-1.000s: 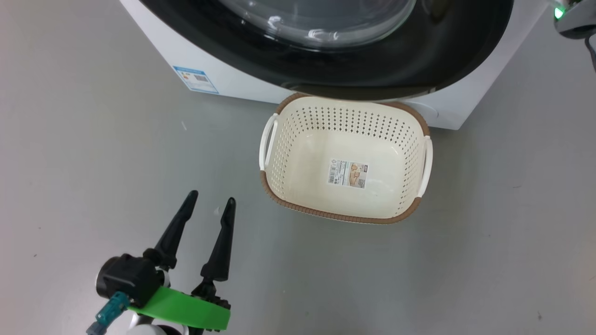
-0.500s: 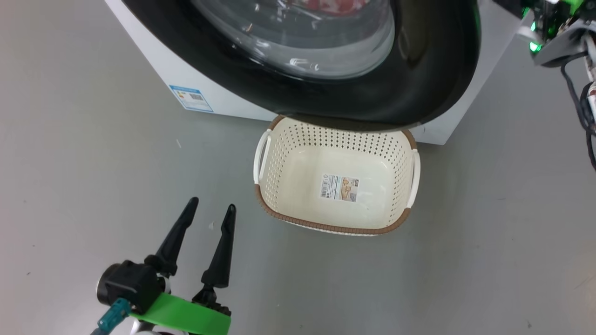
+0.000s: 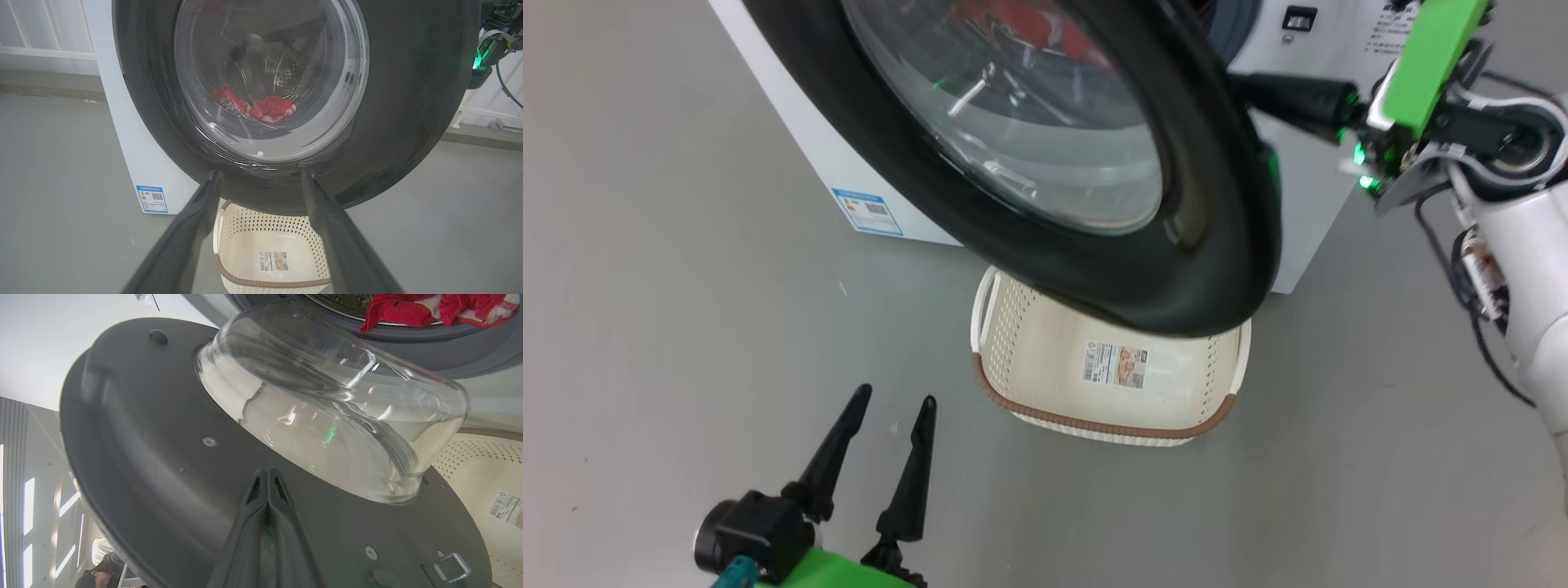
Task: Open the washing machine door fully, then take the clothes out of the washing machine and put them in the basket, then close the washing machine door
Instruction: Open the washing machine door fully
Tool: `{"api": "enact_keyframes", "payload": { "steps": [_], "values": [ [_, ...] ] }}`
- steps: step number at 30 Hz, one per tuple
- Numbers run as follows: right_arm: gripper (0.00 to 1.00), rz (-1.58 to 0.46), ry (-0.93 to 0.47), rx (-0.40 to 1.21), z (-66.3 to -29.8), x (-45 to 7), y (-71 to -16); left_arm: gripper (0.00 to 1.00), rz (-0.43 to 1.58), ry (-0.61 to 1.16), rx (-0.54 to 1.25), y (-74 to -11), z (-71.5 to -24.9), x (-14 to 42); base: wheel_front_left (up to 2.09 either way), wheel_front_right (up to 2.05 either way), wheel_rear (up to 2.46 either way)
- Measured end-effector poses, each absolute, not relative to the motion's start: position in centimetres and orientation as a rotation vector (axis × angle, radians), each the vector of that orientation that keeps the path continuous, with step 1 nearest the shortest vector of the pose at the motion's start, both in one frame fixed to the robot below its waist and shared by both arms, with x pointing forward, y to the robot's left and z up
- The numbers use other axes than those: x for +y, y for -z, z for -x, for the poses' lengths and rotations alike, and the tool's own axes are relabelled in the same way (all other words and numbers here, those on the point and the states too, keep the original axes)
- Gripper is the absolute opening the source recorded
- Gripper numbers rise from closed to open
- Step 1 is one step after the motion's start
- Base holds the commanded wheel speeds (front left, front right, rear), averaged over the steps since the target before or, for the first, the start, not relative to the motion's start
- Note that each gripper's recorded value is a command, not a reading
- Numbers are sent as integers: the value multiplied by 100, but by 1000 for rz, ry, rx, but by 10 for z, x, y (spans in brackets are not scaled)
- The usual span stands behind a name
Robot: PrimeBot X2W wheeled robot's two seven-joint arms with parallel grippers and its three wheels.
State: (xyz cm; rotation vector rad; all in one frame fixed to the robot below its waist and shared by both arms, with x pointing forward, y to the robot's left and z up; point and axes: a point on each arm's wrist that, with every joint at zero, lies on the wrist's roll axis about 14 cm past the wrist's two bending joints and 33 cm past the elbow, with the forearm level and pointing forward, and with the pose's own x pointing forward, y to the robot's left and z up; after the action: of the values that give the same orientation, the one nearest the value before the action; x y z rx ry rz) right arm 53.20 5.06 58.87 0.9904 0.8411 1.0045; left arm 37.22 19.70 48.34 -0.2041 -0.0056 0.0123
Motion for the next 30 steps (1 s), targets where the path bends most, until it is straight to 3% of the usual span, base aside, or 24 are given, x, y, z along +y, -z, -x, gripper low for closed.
{"api": "enact_keyframes", "payload": {
  "steps": [17, 30],
  "values": [
    [0, -884, -1218, 940, -446, 96, -585, 100, 188, -76, -49, -497, -342, 216, 0, 0, 0],
    [0, -888, -1337, 998, -402, 134, -583, 100, 177, -184, -88, -508, -314, 246, 0, 0, 0]
  ]
}}
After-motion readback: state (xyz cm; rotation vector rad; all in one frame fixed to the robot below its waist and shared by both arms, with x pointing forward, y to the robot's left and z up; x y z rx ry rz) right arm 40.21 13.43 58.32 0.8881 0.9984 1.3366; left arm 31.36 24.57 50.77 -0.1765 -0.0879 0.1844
